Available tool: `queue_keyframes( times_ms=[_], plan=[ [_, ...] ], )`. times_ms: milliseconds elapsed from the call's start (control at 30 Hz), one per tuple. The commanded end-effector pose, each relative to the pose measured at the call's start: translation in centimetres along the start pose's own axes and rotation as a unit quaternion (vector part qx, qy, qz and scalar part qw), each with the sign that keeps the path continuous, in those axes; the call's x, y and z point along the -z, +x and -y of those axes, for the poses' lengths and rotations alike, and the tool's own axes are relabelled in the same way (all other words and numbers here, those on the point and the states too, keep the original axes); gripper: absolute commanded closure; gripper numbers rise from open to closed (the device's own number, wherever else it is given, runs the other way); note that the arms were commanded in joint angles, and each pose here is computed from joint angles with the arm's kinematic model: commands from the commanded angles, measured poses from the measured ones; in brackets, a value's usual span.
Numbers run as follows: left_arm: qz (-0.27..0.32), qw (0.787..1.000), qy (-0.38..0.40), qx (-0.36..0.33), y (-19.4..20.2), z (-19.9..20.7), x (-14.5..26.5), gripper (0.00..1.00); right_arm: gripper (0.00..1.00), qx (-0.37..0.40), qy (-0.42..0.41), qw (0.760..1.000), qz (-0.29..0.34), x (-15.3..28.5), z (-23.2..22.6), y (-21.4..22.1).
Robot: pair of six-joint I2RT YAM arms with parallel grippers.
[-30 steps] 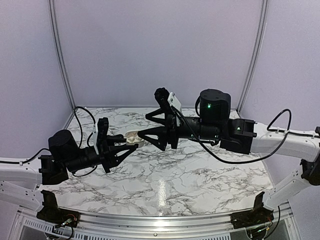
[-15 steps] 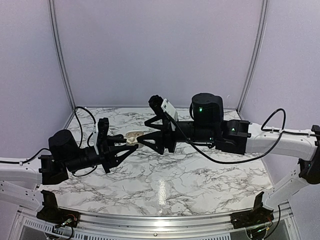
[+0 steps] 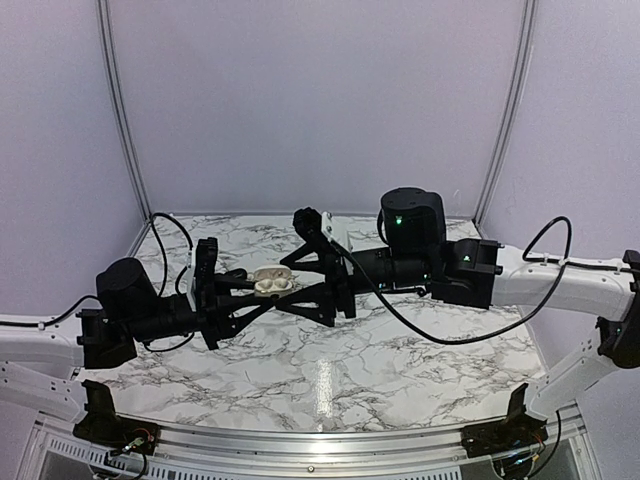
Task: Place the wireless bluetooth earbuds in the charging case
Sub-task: Close the charging case with the earbuds.
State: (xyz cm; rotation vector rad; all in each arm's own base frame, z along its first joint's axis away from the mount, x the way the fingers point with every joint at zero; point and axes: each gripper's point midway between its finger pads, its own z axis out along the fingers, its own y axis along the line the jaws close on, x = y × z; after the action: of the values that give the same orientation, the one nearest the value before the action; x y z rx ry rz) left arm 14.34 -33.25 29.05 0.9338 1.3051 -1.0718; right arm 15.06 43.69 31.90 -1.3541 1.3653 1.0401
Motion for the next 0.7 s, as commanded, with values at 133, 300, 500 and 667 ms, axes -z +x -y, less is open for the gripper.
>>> queue_keyframes(
  times_ms=[133, 300, 500, 667],
  plan=[
    [0.028, 0.999, 0.016, 0.004, -2.6, 0.5, -0.4, 1.0, 0.28, 0.026, -0.052, 0.998, 0.017, 0.5, -1.6, -2.4],
    [0.022, 1.0, 0.009, 0.009, -2.3, 0.1, -0.7, 1.0, 0.34, 0.048, -0.075, 0.996, 0.022, 0.9, -3.1, -2.4],
    [0.025, 1.0, -0.006, 0.018, -2.5, -0.6, -0.5, 1.0, 0.45, 0.071, -0.09, 0.993, 0.003, 0.5, -4.6, -1.8],
    [0.025, 0.999, -0.014, 0.025, -2.5, -1.1, -0.4, 1.0, 0.5, 0.073, -0.089, 0.993, -0.011, 0.5, -5.0, -1.1]
  ],
)
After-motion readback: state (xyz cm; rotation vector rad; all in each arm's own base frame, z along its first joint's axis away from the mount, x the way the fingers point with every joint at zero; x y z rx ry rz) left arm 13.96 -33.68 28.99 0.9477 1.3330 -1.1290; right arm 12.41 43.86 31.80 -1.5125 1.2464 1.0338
